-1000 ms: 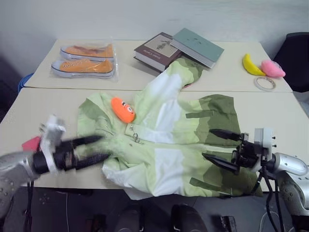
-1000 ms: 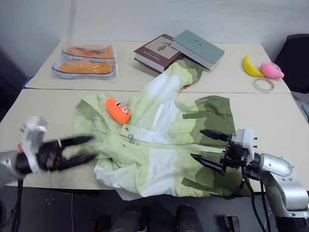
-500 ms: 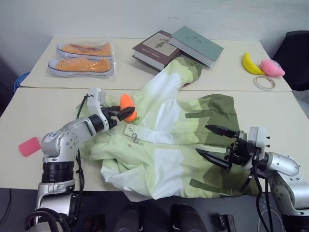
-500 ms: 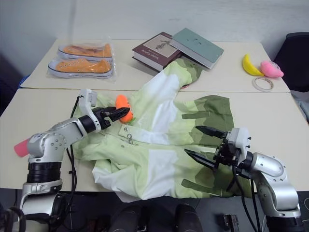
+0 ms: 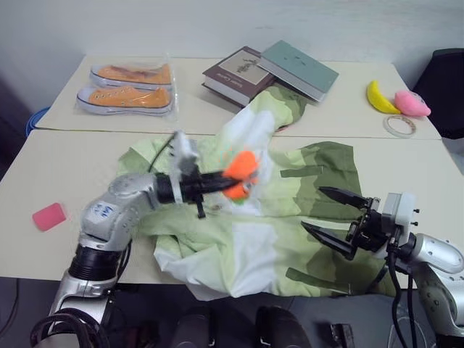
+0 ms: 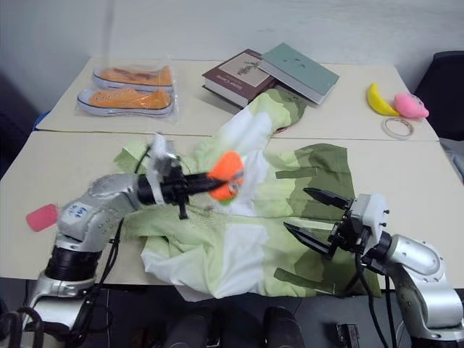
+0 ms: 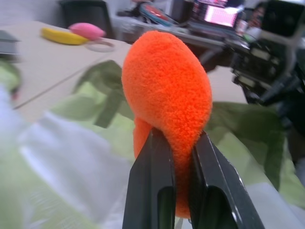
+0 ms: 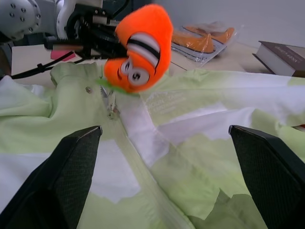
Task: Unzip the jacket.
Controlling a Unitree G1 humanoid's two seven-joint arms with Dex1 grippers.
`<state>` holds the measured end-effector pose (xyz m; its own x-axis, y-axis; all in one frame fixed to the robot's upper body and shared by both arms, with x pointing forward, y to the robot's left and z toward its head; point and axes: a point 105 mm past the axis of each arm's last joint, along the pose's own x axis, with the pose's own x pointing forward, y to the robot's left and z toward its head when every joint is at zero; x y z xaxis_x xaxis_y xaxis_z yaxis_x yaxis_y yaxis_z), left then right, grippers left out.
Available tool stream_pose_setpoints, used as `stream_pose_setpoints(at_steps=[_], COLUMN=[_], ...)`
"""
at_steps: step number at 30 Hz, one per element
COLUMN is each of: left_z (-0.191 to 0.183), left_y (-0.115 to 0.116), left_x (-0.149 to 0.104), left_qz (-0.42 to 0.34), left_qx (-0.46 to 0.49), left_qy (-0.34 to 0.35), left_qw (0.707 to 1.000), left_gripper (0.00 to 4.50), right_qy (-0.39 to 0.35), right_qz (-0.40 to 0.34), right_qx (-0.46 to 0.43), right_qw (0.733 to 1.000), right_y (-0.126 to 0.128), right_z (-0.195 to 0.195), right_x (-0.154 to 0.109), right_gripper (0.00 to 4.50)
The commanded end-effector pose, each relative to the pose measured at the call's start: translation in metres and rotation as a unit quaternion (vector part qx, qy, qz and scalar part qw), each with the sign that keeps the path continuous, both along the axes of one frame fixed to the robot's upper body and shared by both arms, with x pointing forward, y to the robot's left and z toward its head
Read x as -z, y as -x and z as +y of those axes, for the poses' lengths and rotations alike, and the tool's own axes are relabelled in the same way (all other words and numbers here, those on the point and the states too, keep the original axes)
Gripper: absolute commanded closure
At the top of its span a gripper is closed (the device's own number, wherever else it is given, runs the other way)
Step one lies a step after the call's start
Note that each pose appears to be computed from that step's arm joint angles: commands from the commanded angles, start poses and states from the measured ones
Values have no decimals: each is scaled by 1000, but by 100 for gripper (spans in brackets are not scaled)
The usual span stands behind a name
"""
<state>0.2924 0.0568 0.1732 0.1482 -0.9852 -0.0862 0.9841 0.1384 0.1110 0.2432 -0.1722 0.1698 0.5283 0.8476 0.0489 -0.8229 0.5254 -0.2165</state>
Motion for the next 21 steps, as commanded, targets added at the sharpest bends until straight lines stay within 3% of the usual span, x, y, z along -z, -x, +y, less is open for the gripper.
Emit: stream_pose_setpoints(at_steps=[1, 4, 11, 18, 21], left_z=[-10, -12, 13, 65, 79], left_y=[8, 12, 12, -4, -12], left_x=[19, 28, 13, 23, 28], left_qz=[-10, -13, -41, -76, -76], left_qx=[36, 41, 20, -33, -50], left_qy=[-39, -54, -34, -132, -162], left_qw=[999, 998, 998, 988, 983], left_gripper=[355, 252, 39, 39, 39], right_qy=[28, 40, 63, 119, 183], right_qz=[-24, 8, 98, 123, 123], right_qx=[-7, -21, -93, -164, -172], right_qw=[999, 999, 989, 972, 960], right_y=[-1, -7, -9, -31, -44], right_z=[6, 14, 33, 56, 63], right_x=[-6, 1, 6, 19, 34], right_gripper=[0, 0, 0, 0, 0])
